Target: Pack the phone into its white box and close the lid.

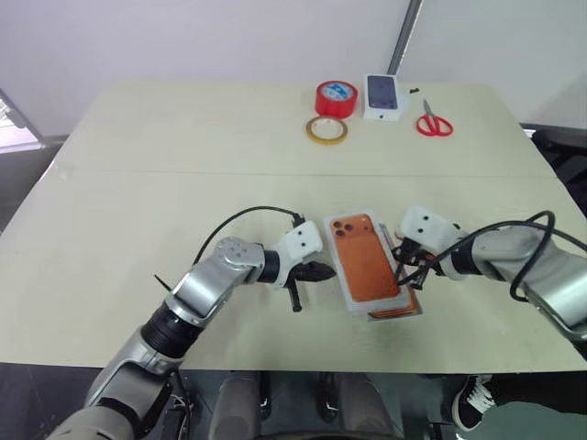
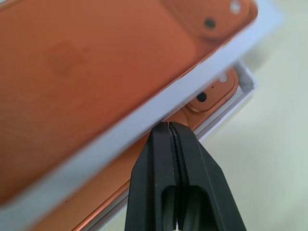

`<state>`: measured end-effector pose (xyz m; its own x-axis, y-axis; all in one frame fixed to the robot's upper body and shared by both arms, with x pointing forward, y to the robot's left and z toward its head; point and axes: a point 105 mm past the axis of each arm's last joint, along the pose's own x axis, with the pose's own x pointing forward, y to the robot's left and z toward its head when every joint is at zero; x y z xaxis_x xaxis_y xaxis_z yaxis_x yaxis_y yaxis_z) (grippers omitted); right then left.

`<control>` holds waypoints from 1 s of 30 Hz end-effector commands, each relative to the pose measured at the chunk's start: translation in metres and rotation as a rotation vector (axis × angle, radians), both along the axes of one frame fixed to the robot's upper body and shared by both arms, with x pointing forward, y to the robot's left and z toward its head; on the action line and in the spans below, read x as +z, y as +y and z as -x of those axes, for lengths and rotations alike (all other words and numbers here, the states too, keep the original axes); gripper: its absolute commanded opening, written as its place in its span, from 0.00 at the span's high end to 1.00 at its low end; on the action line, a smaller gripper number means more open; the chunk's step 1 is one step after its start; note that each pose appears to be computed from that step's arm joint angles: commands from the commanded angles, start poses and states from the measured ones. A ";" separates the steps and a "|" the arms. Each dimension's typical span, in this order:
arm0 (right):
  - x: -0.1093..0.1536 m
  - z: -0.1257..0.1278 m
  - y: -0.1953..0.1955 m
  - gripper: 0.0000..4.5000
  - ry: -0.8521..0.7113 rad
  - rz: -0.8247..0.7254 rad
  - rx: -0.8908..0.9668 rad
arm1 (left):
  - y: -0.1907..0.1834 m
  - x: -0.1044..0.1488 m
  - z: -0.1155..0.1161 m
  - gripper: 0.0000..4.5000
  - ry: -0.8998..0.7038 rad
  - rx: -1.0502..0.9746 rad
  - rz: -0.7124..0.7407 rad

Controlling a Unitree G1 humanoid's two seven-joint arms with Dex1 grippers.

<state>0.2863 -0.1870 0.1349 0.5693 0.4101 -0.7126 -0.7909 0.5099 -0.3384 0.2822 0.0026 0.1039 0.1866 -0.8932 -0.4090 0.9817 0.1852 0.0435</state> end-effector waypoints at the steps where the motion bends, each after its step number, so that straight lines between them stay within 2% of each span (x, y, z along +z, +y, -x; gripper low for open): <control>1: 0.012 0.004 0.005 0.99 -0.046 0.003 0.044 | -0.017 0.022 0.010 1.00 -0.058 -0.086 0.052; 15: 0.011 0.017 -0.006 0.99 -0.014 0.022 0.027 | -0.032 0.022 0.017 1.00 -0.064 -0.159 0.042; 30: 0.004 0.023 -0.006 0.99 0.011 0.018 0.016 | -0.028 0.021 0.006 1.00 -0.071 -0.130 0.031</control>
